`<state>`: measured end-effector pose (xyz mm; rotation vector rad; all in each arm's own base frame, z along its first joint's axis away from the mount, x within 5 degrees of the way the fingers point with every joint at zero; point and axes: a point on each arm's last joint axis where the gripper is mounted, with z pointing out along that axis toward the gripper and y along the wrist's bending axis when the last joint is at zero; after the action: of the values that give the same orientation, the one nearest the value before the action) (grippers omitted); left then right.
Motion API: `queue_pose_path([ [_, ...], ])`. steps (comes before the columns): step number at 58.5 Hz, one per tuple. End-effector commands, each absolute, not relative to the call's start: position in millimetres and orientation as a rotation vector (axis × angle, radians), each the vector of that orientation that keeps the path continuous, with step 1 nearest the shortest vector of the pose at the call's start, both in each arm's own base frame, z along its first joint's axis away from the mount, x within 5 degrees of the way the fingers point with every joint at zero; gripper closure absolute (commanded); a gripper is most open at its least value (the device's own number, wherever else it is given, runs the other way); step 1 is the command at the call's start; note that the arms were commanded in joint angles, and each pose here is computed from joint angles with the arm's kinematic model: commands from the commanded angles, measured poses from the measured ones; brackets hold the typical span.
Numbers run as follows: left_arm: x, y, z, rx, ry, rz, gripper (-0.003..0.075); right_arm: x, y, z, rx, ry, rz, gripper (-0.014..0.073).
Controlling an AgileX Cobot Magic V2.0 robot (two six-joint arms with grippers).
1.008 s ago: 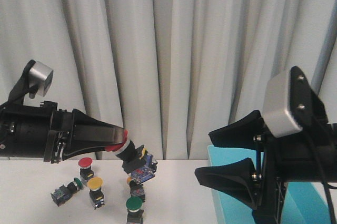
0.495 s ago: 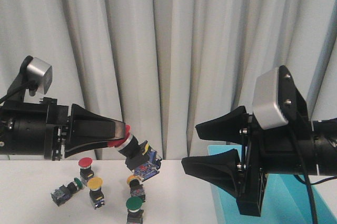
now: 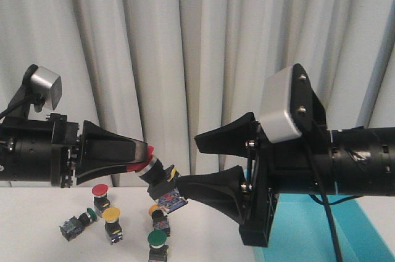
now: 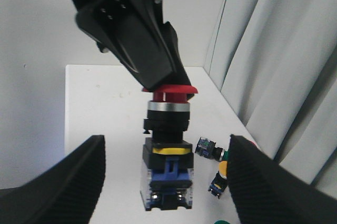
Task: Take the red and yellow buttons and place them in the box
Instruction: 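Close the right gripper on the red button's body, open left gripper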
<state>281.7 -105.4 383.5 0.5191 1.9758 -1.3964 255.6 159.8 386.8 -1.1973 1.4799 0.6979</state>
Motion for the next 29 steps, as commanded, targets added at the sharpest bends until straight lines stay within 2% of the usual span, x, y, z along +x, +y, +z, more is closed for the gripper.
queue_pose_path([
  [1, 270.3, -107.1, 410.9, 0.518, 1.846, -1.466, 0.0727, 257.4, 161.3, 402.8, -1.144, 1.445, 0.713, 0.0122],
  [29, 269.6, -107.3, 410.9, 0.526, 1.846, -1.472, 0.0727, 268.9, 168.8, 389.1, -1.160, 1.483, 0.748, 0.0122],
])
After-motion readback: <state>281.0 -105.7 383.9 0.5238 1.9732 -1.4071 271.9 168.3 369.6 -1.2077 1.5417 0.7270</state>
